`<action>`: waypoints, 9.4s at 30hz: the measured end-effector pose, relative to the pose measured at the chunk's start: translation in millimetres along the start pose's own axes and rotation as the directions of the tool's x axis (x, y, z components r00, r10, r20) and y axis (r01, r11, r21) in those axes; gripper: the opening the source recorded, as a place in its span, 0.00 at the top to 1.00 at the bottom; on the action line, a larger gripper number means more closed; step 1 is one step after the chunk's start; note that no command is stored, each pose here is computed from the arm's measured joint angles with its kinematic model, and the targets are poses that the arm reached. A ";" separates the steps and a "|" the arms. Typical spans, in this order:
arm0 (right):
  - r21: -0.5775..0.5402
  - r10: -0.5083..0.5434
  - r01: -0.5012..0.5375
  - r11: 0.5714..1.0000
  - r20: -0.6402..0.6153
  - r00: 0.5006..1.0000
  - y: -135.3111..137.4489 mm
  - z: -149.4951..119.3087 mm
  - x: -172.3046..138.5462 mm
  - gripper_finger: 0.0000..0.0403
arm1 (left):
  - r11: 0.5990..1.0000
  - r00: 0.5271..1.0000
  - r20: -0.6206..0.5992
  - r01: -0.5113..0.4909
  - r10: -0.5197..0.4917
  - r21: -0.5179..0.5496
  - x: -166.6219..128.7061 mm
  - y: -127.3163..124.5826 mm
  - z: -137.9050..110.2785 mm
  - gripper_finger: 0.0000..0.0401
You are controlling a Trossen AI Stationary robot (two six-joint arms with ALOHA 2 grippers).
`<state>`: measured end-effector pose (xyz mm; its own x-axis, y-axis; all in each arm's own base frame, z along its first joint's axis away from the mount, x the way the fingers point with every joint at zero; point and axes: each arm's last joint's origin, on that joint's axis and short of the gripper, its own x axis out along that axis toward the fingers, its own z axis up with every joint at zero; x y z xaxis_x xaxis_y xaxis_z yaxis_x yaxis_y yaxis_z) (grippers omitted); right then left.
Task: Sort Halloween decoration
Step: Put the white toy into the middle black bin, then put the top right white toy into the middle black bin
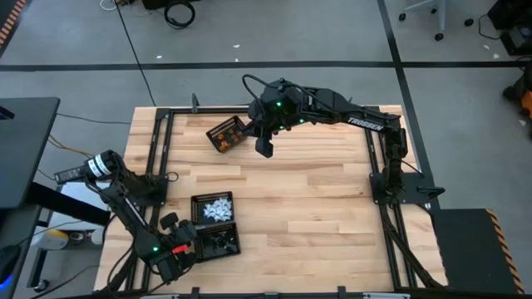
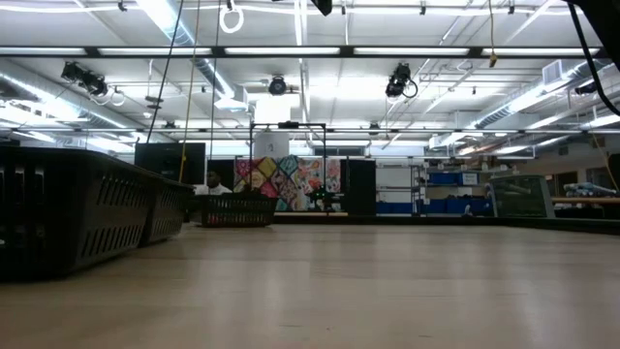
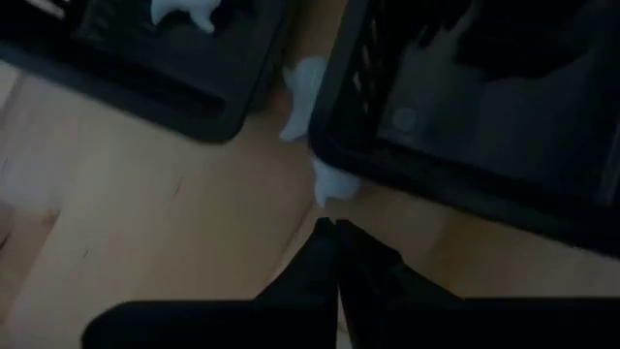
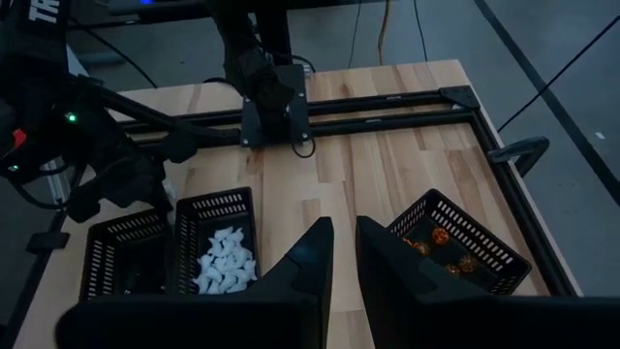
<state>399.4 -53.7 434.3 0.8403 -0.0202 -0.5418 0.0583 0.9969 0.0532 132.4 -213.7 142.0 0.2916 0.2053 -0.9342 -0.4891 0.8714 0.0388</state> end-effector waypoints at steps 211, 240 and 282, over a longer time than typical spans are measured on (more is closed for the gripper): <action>0.017 0.005 -0.005 1.000 0.036 0.999 1.6 3.5 0.1 0.87 | 0.800 0.899 -0.279 0.431 -0.339 0.418 29.6 47.9 64.1 0.65; -0.005 0.004 -0.003 1.000 0.044 0.999 1.1 4.2 0.0 0.87 | 0.927 0.905 -0.215 0.376 -0.366 0.002 29.5 41.4 65.5 0.65; -0.005 0.038 -0.038 0.999 0.036 0.999 6.5 3.5 0.4 0.87 | 0.723 0.917 -0.205 0.397 -0.343 0.565 29.2 40.6 57.0 0.65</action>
<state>402.0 -47.5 437.4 0.8609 0.0154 -0.5085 0.0237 0.9973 0.0702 168.0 -147.0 136.5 0.2667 -0.2023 -0.9423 0.2267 0.9635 -0.1427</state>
